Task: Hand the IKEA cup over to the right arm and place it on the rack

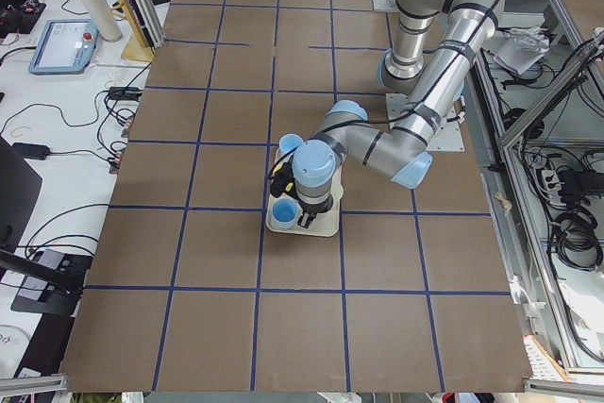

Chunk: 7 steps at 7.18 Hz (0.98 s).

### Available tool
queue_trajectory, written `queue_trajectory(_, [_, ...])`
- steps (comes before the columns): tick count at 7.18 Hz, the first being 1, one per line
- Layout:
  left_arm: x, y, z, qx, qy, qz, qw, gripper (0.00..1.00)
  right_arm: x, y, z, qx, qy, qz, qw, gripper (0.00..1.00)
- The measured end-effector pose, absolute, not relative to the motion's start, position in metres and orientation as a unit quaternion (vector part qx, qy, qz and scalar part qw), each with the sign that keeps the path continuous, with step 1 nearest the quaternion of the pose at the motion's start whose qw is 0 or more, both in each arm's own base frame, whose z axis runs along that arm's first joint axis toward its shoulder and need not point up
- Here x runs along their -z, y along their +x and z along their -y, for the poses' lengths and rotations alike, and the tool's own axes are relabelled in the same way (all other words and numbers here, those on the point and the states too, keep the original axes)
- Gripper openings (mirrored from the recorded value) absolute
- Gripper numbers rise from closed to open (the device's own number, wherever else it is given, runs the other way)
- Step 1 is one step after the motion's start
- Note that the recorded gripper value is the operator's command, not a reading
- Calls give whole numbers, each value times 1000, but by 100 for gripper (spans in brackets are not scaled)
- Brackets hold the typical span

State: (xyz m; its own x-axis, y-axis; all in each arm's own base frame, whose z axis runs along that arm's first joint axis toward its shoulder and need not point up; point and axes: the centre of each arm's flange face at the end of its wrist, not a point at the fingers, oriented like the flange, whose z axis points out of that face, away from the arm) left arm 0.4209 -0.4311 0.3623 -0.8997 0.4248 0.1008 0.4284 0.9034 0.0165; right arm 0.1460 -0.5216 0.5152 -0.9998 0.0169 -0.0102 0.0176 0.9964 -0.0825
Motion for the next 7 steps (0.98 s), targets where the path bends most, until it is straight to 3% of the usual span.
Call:
queue_trajectory(4, [-478, 269, 496, 31, -172, 980, 91, 0, -527, 120, 530, 48, 20, -998, 18, 100])
queue_trajectory(7, [-473, 91, 541, 8, -153, 964, 218, 0, -533, 72, 534, 29, 67, -991, 115, 100])
